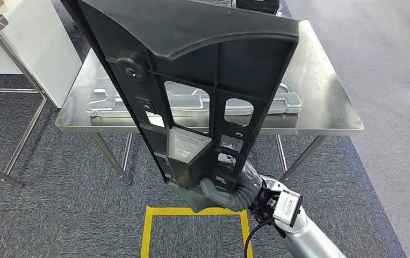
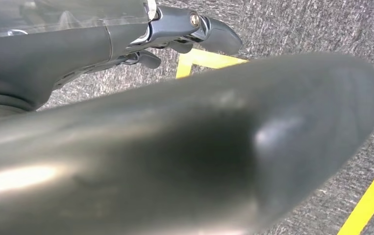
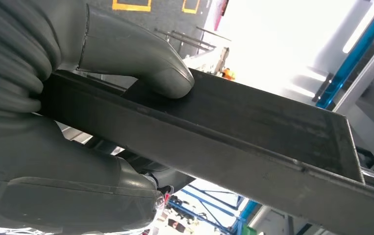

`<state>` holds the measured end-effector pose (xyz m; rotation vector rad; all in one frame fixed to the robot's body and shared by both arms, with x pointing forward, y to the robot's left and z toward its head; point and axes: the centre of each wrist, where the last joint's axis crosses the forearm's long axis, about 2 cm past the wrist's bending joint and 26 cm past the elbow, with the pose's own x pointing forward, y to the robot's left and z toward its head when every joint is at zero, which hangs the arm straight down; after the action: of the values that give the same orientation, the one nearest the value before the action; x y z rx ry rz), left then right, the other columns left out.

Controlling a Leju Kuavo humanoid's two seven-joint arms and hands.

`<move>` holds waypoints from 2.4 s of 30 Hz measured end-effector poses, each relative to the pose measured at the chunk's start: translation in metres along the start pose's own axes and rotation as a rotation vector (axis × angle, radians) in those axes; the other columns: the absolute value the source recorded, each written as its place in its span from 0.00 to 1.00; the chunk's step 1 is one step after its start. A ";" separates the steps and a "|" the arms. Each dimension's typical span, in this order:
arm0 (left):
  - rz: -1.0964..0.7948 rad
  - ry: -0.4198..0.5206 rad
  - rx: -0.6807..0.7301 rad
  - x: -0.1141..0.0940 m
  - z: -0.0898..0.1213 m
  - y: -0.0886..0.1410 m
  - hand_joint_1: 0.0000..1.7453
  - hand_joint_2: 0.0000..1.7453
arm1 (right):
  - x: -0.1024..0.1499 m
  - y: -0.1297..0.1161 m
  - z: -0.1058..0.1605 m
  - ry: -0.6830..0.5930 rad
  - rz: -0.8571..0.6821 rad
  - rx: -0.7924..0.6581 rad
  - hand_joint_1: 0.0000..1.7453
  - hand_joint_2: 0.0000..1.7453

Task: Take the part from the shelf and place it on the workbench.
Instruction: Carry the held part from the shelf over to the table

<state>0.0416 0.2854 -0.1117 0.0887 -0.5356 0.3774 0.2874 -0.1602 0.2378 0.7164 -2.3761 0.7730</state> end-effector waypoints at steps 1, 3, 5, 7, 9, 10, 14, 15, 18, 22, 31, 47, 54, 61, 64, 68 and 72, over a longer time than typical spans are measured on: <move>-0.001 0.000 -0.001 0.000 0.000 0.000 0.00 0.00 | 0.001 0.001 0.001 -0.004 -0.008 -0.005 1.00 1.00; -0.003 0.002 -0.003 -0.001 0.000 0.001 0.00 0.00 | 0.003 0.002 0.002 -0.019 -0.036 -0.008 1.00 1.00; -0.003 0.001 -0.008 -0.001 0.000 0.000 0.00 0.00 | 0.006 0.002 0.000 -0.038 -0.075 -0.005 1.00 1.00; -0.006 -0.001 -0.013 0.000 0.000 -0.001 0.00 0.00 | 0.008 0.002 -0.001 -0.054 -0.117 -0.003 1.00 1.00; -0.010 -0.004 -0.016 0.001 0.000 -0.001 0.00 0.00 | 0.009 0.001 -0.002 -0.062 -0.145 -0.005 1.00 1.00; -0.012 -0.005 -0.016 0.002 -0.001 0.000 0.00 0.00 | 0.009 0.000 -0.002 -0.065 -0.153 -0.006 1.00 1.00; -0.014 -0.010 -0.016 0.003 -0.001 0.001 0.00 0.00 | 0.011 -0.003 -0.005 -0.078 -0.167 -0.003 1.00 1.00; -0.015 -0.009 -0.017 0.002 -0.001 0.001 0.00 0.00 | 0.011 -0.003 -0.006 -0.078 -0.170 -0.003 1.00 1.00; -0.016 -0.007 -0.014 0.002 -0.001 0.002 0.00 0.00 | 0.010 -0.004 -0.006 -0.074 -0.180 -0.004 1.00 1.00; -0.018 -0.011 -0.012 0.003 -0.002 0.003 0.00 0.00 | 0.011 -0.007 -0.010 -0.081 -0.184 0.006 1.00 1.00; -0.018 -0.013 -0.011 0.004 -0.002 0.002 0.00 0.00 | 0.010 -0.011 -0.014 -0.076 -0.177 0.009 1.00 1.00; -0.025 -0.005 -0.005 0.003 -0.001 0.000 0.00 0.00 | 0.008 -0.008 -0.011 -0.068 -0.173 -0.004 1.00 1.00; -0.032 0.000 0.005 0.003 -0.001 0.004 0.00 0.00 | 0.006 -0.007 -0.004 -0.094 -0.167 -0.049 1.00 1.00; -0.038 -0.008 0.002 0.003 -0.002 0.008 0.00 0.00 | 0.012 -0.019 0.007 -0.146 -0.088 -0.120 1.00 1.00; -0.041 -0.005 0.004 0.003 -0.002 0.009 0.00 0.00 | 0.017 -0.017 0.013 -0.168 -0.095 -0.127 1.00 1.00; -0.042 -0.006 0.007 0.004 -0.002 0.010 0.00 0.00 | 0.025 -0.016 0.015 -0.207 -0.128 -0.120 1.00 1.00; -0.044 -0.010 0.010 0.006 -0.003 0.012 0.00 0.00 | 0.030 -0.017 0.014 -0.223 -0.143 -0.115 1.00 1.00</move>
<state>0.0434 0.2986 -0.1115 0.1116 -0.5411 0.3365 0.2718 -0.1904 0.2524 0.9544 -2.5088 0.5146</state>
